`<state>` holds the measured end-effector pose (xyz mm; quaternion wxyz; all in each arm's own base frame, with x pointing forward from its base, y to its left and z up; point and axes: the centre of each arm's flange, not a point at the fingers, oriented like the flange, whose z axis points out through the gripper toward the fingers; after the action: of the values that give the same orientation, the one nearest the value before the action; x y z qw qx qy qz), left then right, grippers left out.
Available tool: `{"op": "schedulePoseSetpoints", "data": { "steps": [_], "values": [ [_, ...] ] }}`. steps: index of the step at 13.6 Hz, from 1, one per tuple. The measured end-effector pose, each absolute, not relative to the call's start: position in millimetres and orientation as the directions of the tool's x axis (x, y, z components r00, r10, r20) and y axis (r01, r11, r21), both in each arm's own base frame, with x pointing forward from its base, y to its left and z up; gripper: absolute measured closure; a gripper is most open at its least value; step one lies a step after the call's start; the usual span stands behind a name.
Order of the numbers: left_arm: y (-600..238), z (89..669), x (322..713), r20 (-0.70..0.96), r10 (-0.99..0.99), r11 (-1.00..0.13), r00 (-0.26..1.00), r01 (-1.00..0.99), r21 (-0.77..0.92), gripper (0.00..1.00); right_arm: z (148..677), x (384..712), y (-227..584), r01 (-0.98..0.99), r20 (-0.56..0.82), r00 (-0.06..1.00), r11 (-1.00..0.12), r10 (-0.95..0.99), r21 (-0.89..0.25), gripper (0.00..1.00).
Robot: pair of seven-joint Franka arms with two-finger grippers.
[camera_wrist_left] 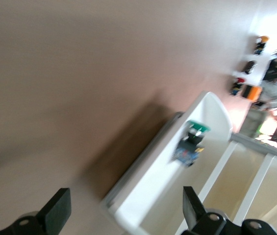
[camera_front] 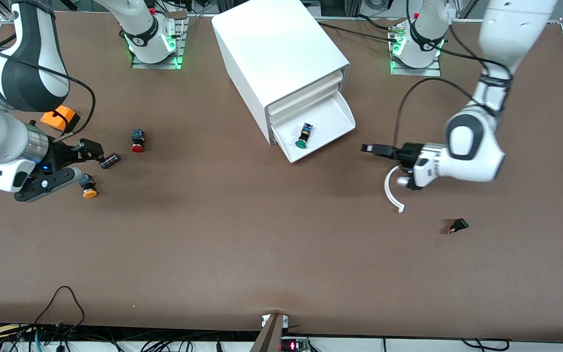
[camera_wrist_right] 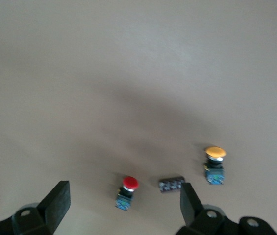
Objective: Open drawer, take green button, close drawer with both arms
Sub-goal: 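Release the drawer with the left gripper while the right gripper reaches over, then lower the right gripper into the open drawer onto the green button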
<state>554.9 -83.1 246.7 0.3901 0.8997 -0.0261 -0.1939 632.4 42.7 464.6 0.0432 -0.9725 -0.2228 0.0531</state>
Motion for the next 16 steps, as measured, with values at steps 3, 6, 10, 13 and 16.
{"op": "schedulePoseSetpoints", "data": {
  "steps": [3, 6, 10, 13, 16],
  "values": [
    [-26, 304, 578, -0.272, -0.259, -0.832, 0.927, -0.071, 0.551, 0.0, 477, 635, 65, 0.412, -0.05, 0.906, -0.902, 0.421, -0.13, 0.01],
    [0, 360, 585, -0.242, -0.229, -0.909, 0.943, -0.118, 0.4, 0.0, 489, 635, 141, 0.34, -0.039, 0.937, -0.933, 0.346, -0.118, 0.01],
    [39, 435, 575, -0.209, -0.008, -0.974, 0.978, 0.04, 0.225, 0.0, 460, 638, 264, 0.201, -0.073, 0.974, -0.964, 0.216, -0.171, 0.04],
    [67, 485, 562, -0.147, 0.066, -0.985, 0.987, 0.088, 0.148, 0.0, 439, 637, 340, 0.072, -0.073, 0.994, -0.981, 0.086, -0.179, 0.04],
    [80, 511, 560, -0.117, 0.089, -0.987, 0.989, 0.104, 0.126, 0.0, 404, 604, 446, -0.093, -0.037, 0.995, -0.977, -0.087, -0.192, 0.04]
  ]
}}
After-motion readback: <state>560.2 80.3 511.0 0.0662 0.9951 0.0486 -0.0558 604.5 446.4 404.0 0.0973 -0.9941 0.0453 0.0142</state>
